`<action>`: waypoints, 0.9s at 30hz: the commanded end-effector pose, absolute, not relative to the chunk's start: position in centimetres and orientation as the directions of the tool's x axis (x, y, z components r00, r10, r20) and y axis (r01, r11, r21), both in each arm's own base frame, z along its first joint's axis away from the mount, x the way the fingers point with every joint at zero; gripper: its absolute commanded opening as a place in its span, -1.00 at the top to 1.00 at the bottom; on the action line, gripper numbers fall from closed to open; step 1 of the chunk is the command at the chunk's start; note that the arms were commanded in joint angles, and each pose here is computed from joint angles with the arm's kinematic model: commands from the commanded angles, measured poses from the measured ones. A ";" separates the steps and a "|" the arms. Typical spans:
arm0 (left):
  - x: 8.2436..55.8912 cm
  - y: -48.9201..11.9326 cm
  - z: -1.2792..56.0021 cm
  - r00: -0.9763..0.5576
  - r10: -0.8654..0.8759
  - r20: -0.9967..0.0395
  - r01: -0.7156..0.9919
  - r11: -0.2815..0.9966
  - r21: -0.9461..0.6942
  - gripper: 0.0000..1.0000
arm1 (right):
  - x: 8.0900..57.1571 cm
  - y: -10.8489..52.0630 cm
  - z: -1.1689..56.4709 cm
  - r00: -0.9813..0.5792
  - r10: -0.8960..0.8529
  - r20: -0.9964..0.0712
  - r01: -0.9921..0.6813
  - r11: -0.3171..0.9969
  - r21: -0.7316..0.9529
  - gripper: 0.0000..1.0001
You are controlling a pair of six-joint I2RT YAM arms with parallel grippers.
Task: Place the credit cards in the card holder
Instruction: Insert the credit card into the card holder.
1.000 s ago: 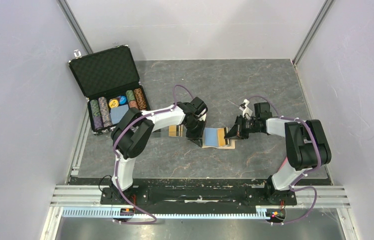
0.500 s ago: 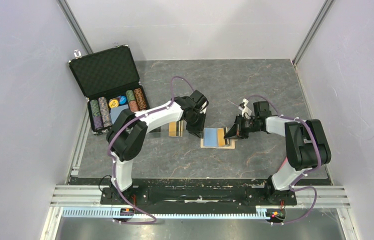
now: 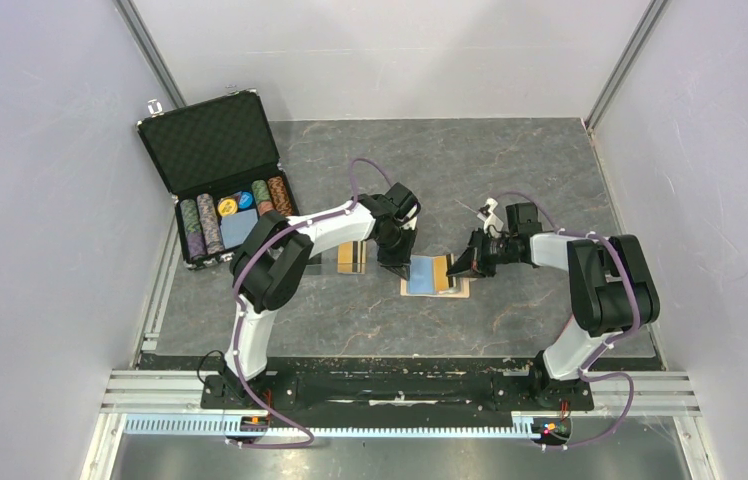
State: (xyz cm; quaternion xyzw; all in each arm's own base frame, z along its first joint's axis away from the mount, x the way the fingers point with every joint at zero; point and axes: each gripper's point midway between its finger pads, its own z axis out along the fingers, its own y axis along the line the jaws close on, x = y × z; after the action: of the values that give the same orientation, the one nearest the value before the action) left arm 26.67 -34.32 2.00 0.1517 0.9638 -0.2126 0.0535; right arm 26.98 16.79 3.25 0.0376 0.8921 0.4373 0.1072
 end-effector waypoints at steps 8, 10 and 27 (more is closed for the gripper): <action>26.0 -33.4 0.7 -0.941 0.304 -0.151 0.338 0.872 -0.353 0.96 | 27.7 17.5 3.3 -0.966 0.190 -0.174 -0.036 0.570 0.821 1.00; 26.0 -33.4 0.8 -0.940 0.305 -0.153 0.340 0.871 -0.354 0.95 | 27.5 17.4 2.9 -0.968 0.190 -0.163 -0.025 0.574 0.818 1.00; 26.5 -32.2 1.5 -0.934 0.313 -0.175 0.352 0.890 -0.291 0.95 | 26.8 18.6 3.5 -0.964 0.218 -0.155 -0.030 0.488 0.873 1.00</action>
State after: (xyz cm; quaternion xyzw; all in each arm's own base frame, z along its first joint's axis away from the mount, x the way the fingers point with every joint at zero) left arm 26.72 -34.10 1.90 0.1513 0.9654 -0.2047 0.0562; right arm 26.68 17.93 2.83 0.0610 0.8659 0.4833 0.1135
